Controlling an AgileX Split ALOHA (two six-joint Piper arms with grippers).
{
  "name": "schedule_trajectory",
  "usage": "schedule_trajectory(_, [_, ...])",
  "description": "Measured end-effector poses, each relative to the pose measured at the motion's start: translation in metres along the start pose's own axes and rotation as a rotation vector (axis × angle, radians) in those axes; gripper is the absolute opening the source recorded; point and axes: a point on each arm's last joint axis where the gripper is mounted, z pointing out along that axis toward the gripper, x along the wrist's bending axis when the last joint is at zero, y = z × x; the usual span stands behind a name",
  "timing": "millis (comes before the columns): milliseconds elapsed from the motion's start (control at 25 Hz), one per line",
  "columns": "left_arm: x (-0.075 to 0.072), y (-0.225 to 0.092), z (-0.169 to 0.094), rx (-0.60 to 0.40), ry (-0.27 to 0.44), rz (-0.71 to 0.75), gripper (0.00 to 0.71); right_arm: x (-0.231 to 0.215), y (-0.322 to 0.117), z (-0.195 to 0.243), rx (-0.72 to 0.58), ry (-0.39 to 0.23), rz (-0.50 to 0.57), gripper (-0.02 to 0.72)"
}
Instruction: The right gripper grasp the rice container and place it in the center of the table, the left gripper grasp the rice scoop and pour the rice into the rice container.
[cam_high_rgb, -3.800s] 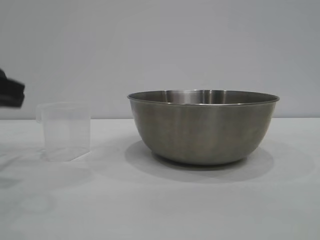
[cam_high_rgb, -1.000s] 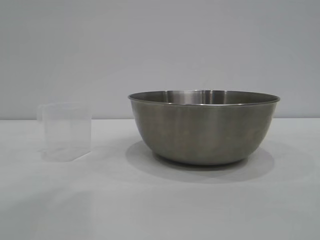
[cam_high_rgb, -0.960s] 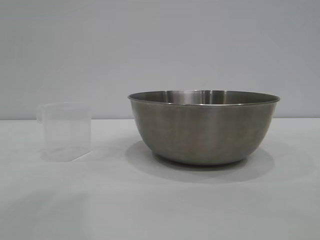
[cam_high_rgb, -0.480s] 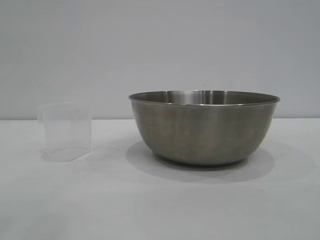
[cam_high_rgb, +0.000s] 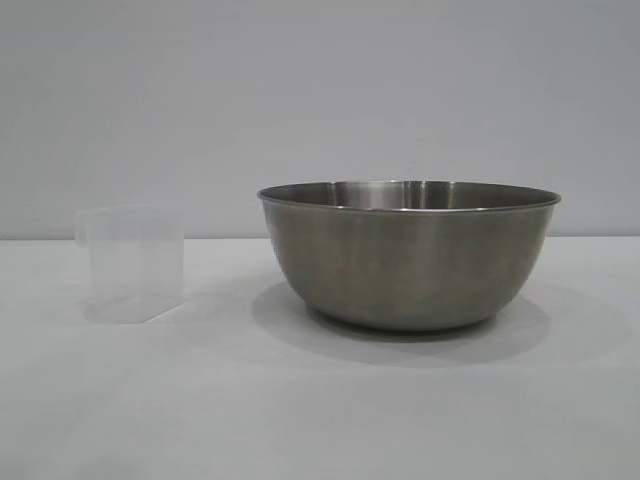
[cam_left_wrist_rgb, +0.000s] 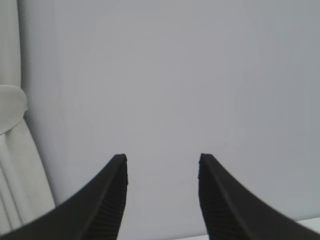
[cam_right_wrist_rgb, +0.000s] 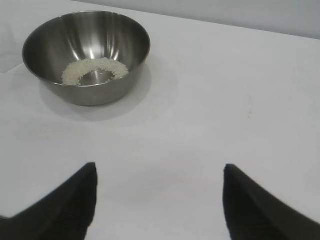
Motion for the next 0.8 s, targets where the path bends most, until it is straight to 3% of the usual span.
schedule_trajectory(400, [0.002,0.000,0.000,-0.007,0.013,-0.029,0.288,0.000,0.000,0.000,0.000,0.000,0.000,0.493])
schedule_trajectory(520, [0.004,-0.004,-0.001,0.069,0.030,0.069,0.288,0.000,0.000,0.000,0.000,0.000,0.000,0.493])
schedule_trajectory(600, [-0.001,-0.008,-0.005,0.123,-0.030,0.150,0.288,0.000,0.000,0.000,0.000,0.000,0.000,0.493])
schedule_trajectory(800, [-0.013,-0.008,-0.020,0.136,-0.159,0.068,0.288,0.000,0.000,0.000,0.002,0.002,0.001,0.493])
